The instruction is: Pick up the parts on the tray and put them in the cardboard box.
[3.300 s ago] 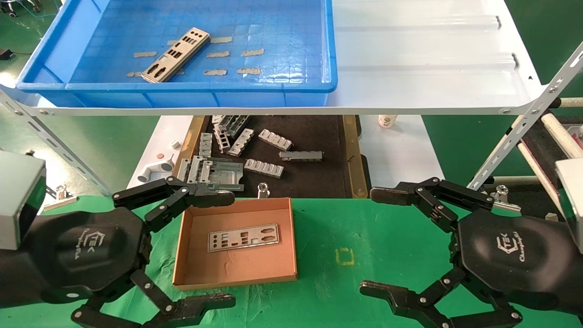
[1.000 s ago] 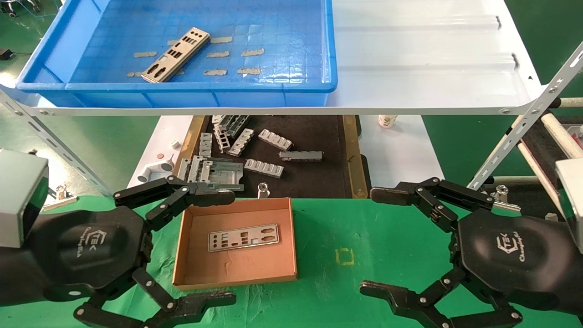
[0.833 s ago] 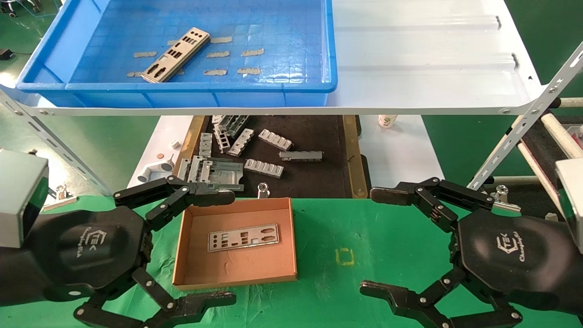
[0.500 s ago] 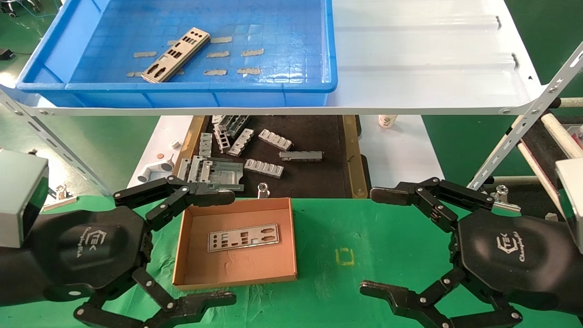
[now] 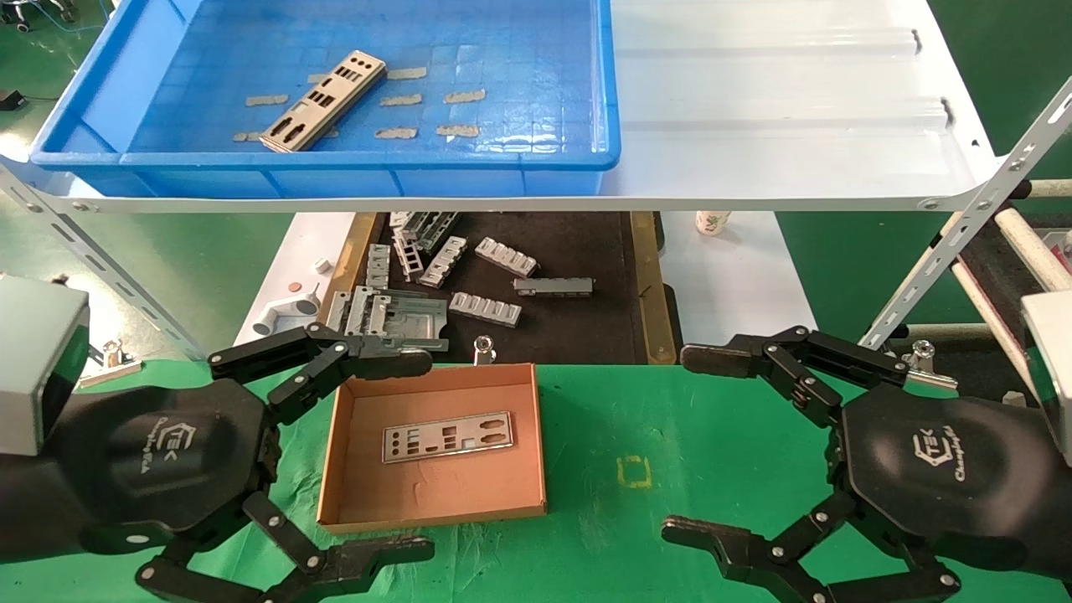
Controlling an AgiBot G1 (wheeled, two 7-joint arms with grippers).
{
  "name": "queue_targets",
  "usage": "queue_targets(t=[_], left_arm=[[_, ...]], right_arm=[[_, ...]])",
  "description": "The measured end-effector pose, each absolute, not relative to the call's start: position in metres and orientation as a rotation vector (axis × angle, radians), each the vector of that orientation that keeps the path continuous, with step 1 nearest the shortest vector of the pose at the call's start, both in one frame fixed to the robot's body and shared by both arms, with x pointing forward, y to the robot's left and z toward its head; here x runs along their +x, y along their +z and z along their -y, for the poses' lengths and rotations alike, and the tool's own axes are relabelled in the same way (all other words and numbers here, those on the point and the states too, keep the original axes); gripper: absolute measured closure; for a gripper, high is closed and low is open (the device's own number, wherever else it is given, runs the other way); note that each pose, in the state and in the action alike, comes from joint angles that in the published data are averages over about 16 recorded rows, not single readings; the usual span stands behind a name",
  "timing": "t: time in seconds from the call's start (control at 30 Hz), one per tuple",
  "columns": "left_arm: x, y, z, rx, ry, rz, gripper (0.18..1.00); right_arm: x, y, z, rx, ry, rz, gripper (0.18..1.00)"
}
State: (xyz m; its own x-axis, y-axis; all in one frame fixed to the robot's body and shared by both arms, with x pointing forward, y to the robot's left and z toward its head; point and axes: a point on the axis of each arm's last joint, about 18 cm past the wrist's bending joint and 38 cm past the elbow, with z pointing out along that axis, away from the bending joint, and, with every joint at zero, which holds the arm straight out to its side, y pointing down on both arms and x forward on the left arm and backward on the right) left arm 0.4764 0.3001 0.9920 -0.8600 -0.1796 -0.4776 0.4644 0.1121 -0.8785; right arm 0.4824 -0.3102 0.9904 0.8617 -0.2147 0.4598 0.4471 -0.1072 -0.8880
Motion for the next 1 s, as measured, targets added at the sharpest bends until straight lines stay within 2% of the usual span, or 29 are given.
queue_targets(t=[1.0], left_arm=[[0.4764,0.992,-0.3001,0.276,-1.798,-1.924,0.184]], right_arm=[[0.4824,0.9904,0.3102,-1.584,-0.564,0.187,0.178]])
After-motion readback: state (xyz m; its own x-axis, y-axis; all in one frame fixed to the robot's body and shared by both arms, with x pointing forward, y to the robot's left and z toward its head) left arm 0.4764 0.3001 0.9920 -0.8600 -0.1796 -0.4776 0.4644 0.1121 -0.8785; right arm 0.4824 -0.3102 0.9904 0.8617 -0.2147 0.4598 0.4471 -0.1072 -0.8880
